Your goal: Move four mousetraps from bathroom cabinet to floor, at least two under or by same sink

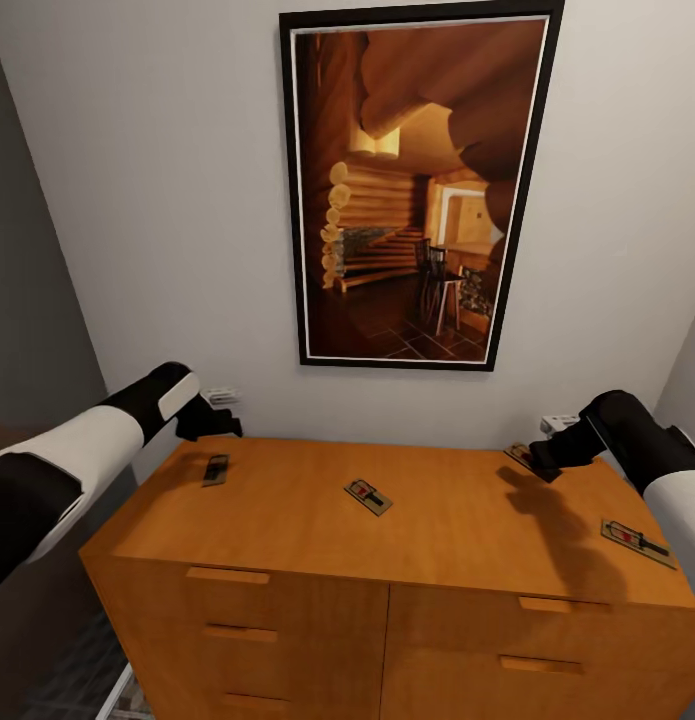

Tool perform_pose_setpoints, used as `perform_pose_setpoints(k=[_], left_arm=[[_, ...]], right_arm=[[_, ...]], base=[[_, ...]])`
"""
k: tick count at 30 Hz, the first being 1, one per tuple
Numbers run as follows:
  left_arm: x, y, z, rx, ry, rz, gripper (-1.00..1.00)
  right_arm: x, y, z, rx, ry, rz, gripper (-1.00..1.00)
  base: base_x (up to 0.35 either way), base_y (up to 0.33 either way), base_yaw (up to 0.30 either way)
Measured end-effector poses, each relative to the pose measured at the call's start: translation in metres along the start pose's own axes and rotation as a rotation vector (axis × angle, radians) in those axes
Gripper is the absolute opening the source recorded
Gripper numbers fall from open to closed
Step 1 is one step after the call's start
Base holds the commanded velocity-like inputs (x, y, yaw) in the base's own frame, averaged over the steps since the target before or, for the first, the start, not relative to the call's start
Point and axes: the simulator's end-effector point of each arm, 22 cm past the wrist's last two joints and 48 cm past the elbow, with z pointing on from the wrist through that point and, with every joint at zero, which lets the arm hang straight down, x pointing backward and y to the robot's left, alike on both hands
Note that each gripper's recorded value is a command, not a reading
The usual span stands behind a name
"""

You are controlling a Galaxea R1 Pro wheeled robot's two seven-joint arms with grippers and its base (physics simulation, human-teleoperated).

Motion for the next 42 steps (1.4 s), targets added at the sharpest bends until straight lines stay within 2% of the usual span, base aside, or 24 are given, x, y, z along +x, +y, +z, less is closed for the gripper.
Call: perform_pose_setpoints(k=[6,10,22,32,42], left_arm=[[0.006,0.028,0.009,-0.043,-0.002,-0.045,1.00],[0.008,0.037,0.012,-0.058,-0.008,-0.061,1.00],[0.009,0.038,0.014,-0.063,-0.011,-0.066,1.00],[0.008,0.031,0.013,-0.048,-0.009,-0.059,1.00],[0.009,0.029,0.014,-0.049,-0.006,-0.058,1.00]], right_arm=[[-0.001,0.003,0.001,-0.005,-0.001,-0.002,-1.00],[-0.001,0.003,0.001,-0.005,-0.001,0.000,-1.00],[0.001,0.000,0.000,-0.003,0.001,0.004,-1.00],[0.006,-0.002,0.004,-0.004,0.015,0.012,-1.00],[0.007,-0.002,0.003,-0.005,0.016,0.015,-1.00]], base=[[0.000,0.000,0.000],[0.000,0.000,0.000],[0.000,0.000,0.000],[0.003,0.000,0.000],[0.135,0.000,0.000]])
